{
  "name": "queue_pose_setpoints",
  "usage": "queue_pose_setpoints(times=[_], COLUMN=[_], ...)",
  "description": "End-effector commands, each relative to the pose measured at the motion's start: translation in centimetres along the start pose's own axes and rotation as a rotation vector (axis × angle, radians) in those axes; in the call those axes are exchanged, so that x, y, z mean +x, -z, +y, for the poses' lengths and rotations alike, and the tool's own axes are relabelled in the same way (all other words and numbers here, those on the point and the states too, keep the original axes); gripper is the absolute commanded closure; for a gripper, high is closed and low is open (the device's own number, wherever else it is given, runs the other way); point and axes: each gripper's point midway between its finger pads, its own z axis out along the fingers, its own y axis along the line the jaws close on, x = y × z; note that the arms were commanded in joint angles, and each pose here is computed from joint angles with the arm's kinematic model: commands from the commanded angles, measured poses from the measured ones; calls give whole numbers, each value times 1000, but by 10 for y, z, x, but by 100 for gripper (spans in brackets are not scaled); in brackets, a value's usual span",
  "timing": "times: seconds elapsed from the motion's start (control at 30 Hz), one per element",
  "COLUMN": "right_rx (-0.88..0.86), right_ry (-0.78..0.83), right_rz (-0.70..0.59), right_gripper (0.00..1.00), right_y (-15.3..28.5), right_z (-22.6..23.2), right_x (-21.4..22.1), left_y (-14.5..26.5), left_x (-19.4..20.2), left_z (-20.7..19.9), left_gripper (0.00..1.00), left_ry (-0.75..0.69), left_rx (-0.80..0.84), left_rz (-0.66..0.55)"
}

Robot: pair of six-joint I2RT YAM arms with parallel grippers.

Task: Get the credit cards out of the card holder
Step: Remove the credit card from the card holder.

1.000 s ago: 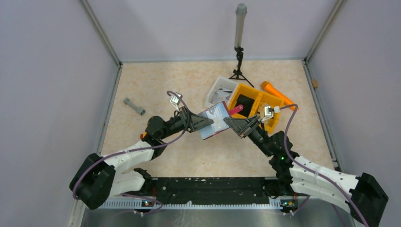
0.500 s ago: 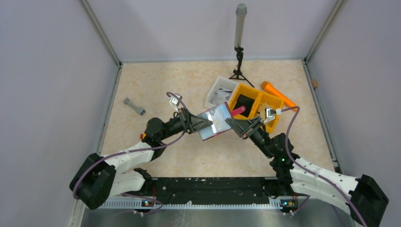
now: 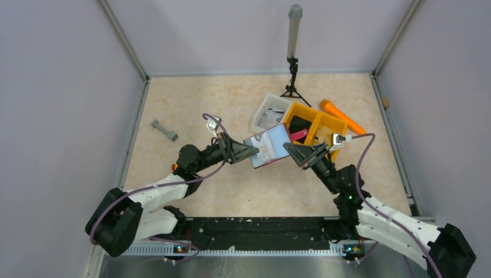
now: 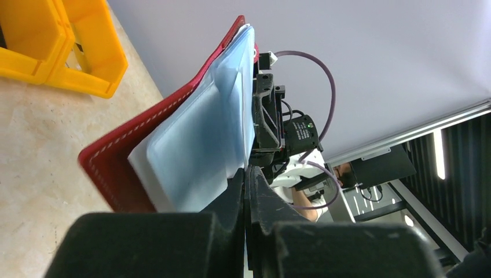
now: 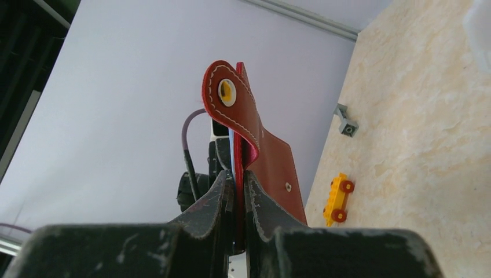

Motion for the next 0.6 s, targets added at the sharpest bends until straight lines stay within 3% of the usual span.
queue_pose_setpoints(times=[0.0,0.2,0.37,0.47,0.57], right_rx=[-26,99,361,468,469], right_ry=[51,289,675,847,923], right_rz=[-67,-172,-259,-314,-391], right_gripper=[100,100,100,100,100], right_y=[5,13,26,35,43], right_z=[10,1,-3,20,56], right_x=[-19,-49,-97,-129,-152], left_y=[5,6,1,-8,-17], left_x=[-5,-7,-11,-18,-32], left_z=[-19,-12,4,17,30], left_gripper=[100,100,100,100,100], left_ry=[-51,-55,-61,-70,-80], left_rx=[72,43,-33,-92,-138], left_rz=[-18,-28,-34,-74,-144])
